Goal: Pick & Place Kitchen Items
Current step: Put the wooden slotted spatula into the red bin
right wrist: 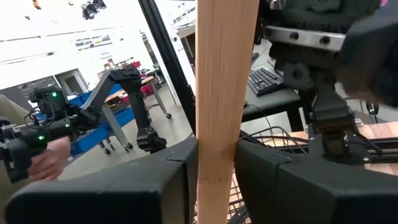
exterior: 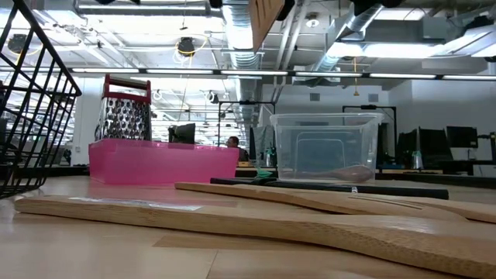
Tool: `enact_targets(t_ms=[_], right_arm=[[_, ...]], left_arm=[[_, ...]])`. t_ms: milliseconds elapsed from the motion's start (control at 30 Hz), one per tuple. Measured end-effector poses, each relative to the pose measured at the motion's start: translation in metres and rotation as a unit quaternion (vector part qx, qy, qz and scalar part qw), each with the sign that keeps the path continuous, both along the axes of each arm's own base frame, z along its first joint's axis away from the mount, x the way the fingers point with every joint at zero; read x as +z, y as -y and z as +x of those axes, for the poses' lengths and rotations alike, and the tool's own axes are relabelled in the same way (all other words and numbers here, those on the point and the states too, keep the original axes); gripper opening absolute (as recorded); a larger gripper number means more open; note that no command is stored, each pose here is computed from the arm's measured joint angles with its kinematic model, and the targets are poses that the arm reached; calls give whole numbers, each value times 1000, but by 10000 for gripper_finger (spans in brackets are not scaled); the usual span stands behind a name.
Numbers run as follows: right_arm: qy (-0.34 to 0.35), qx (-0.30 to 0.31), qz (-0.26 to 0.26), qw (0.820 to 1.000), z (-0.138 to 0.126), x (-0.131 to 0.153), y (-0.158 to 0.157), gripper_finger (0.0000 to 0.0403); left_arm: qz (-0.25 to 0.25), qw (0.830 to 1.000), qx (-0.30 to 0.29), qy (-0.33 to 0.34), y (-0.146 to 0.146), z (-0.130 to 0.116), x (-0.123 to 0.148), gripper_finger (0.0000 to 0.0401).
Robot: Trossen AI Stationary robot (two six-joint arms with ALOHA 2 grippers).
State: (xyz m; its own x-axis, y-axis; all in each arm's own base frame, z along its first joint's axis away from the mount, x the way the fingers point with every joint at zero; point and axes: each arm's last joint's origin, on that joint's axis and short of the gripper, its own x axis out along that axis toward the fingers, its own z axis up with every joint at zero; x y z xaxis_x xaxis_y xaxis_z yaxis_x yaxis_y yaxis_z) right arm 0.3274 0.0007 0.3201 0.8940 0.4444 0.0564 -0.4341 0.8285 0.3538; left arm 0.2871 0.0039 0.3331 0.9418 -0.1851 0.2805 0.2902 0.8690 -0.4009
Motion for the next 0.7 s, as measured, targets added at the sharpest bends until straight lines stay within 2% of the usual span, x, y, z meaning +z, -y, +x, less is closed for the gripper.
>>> enact_targets(t_ms=[300, 433, 700], right_arm=[[-1, 12, -1, 1000, 0, 0, -1, 85], [-3, 13, -1, 1000, 0, -1, -1, 85], [-7, 27, 3, 1000, -1, -1, -2, 85]], left_arm=[[-11, 999, -33, 39, 4, 10, 0, 263], [2, 997, -63, 54, 5, 16, 11, 237], [-2, 996, -91, 24, 6, 32, 0, 173]])
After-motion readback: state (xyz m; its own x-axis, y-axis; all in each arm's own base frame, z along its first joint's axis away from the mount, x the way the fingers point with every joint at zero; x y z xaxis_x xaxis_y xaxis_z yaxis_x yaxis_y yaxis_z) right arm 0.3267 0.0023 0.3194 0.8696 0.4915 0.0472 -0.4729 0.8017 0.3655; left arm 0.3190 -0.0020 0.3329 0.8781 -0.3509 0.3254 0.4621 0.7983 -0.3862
